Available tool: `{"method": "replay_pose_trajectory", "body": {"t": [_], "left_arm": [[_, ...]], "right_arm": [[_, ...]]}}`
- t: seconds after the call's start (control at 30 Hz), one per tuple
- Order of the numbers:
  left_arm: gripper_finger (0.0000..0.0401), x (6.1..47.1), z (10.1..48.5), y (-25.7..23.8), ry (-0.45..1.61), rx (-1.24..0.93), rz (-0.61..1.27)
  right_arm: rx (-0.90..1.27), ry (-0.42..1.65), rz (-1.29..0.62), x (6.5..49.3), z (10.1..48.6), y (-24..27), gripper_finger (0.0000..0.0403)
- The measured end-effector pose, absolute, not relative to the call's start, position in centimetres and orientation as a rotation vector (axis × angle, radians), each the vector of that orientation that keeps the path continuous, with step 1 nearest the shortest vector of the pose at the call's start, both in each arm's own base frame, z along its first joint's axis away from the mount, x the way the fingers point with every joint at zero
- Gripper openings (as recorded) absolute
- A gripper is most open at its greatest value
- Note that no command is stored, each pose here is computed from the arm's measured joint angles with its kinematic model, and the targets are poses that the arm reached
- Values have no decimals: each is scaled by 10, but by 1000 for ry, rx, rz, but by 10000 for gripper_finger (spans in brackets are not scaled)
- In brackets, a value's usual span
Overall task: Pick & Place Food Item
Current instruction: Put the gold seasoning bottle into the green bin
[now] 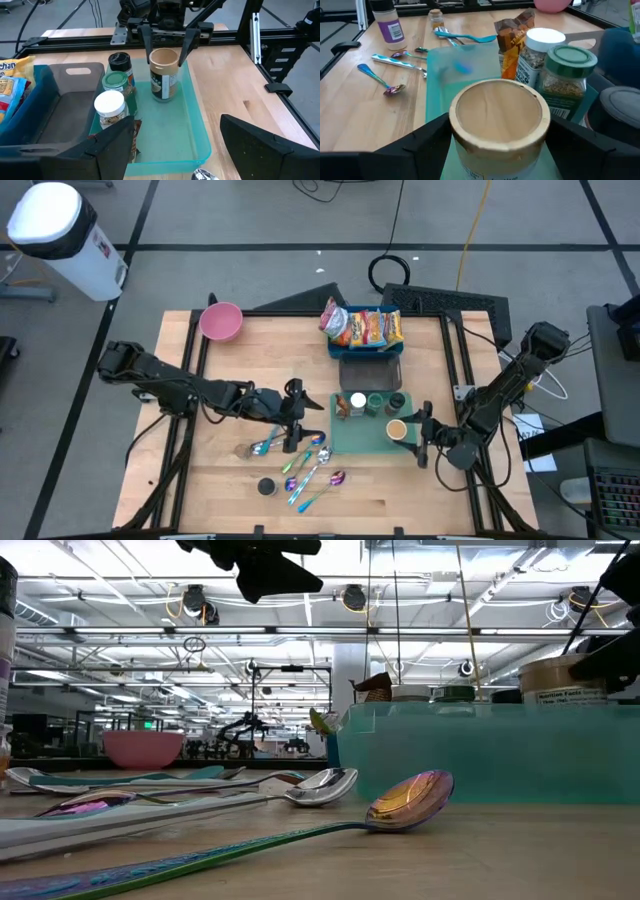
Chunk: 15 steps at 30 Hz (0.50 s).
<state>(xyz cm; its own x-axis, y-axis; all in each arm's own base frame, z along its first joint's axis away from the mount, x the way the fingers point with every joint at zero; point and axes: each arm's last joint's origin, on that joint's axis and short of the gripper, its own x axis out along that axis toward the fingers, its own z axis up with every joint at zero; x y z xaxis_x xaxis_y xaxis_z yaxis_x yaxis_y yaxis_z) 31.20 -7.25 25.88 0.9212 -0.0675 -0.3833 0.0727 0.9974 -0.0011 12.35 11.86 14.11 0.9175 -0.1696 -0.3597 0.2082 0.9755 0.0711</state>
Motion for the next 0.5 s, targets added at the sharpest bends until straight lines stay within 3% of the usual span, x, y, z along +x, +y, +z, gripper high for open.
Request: {"method": "replay_pose_trajectory", "body": {"t": [0.2, 0.5], "left_arm": [[293, 312, 263, -72, 365, -4, -71], [298, 288, 290, -73, 322, 48, -146]], "right_arm": [[139, 400, -124, 122, 142, 119, 319], [125, 272, -49, 114, 176, 109, 316]]}}
